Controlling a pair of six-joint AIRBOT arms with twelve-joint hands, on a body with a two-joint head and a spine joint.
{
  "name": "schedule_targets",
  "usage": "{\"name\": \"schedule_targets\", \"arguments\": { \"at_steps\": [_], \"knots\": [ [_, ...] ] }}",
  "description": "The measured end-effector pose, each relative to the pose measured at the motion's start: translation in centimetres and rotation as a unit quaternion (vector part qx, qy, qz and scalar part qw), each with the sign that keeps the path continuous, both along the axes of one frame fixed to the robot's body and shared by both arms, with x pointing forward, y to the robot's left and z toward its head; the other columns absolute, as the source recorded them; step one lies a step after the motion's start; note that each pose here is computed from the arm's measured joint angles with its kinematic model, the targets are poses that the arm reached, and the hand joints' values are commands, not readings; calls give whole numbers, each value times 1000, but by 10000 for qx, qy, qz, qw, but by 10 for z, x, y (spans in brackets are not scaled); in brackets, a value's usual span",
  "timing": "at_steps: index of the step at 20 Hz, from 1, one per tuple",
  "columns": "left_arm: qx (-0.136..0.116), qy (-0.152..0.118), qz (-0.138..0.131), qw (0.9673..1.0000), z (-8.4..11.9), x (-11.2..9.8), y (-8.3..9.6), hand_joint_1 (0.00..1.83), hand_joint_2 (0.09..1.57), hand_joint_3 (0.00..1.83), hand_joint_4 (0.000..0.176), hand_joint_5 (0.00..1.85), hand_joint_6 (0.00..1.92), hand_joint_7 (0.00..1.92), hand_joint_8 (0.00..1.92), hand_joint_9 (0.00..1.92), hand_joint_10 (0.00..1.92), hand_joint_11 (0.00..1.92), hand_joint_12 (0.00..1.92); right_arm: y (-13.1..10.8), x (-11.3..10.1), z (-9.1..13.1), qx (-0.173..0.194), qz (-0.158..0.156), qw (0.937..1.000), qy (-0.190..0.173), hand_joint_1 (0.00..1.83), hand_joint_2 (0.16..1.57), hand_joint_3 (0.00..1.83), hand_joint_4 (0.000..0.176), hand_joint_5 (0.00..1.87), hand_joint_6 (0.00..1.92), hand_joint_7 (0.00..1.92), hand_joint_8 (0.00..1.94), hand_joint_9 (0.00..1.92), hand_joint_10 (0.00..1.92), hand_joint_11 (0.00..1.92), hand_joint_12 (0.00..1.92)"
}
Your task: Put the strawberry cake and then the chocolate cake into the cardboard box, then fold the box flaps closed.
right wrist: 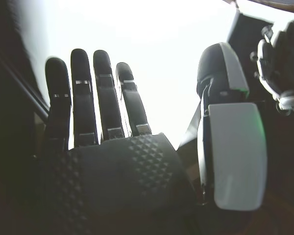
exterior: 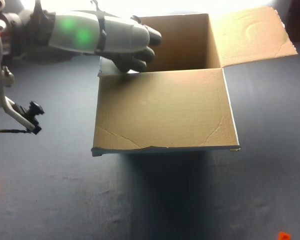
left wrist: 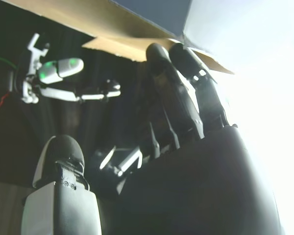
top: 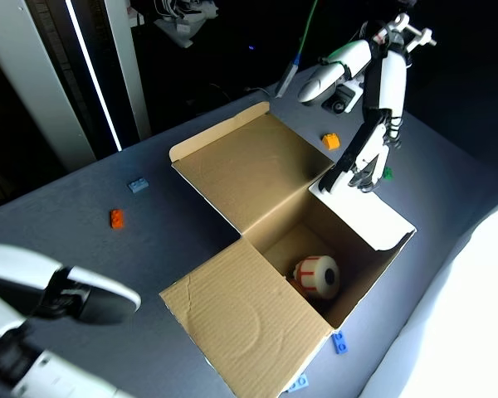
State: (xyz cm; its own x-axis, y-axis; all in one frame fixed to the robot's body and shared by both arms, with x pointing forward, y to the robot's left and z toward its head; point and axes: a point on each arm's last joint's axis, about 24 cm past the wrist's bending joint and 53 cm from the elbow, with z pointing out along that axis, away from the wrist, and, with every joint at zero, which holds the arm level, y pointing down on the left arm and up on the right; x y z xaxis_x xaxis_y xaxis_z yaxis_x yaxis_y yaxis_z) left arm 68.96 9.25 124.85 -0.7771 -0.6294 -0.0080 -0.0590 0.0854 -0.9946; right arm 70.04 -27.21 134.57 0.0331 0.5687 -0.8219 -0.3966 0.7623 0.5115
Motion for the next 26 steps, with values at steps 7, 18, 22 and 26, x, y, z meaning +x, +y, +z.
{"name": "schedule_targets", "arguments": {
  "at_steps": [7, 18, 22, 26],
  "knots": [
    [-32, 93, 39, 9999, -10, 1, 3, 375, 1116, 0, 5, 426, 0, 595, 0, 699, 2, 235, 1224, 7, 5, -55, -333, 47, 9941, 1027, 478, 1065, 0, 0, 249, 14, 422, 13, 293, 501, 0, 1405],
    [-252, -128, 97, 9996, 18, 11, 7, 275, 1114, 1, 22, 405, 7, 603, 6, 708, 7, 231, 1228, 75, -8, -106, -1135, 650, 9830, 1291, 461, 1077, 0, 0, 255, 0, 420, 0, 365, 321, 0, 1395],
    [-328, -207, 74, 9992, 31, 14, 11, 292, 1121, 2, 18, 404, 4, 578, 0, 674, 0, 171, 1236, 93, -9, -110, -1149, 796, 9834, 1155, 448, 1089, 4, 0, 292, 13, 393, 0, 370, 352, 0, 1449],
    [-250, -333, 128, 9991, 46, 20, 24, 339, 1123, 4, 3, 417, 3, 591, 6, 687, 4, 188, 1216, 115, -10, -110, -1175, 948, 9831, 1031, 515, 1076, 0, 0, 321, 17, 431, 10, 379, 352, 0, 1430]
  ]
}}
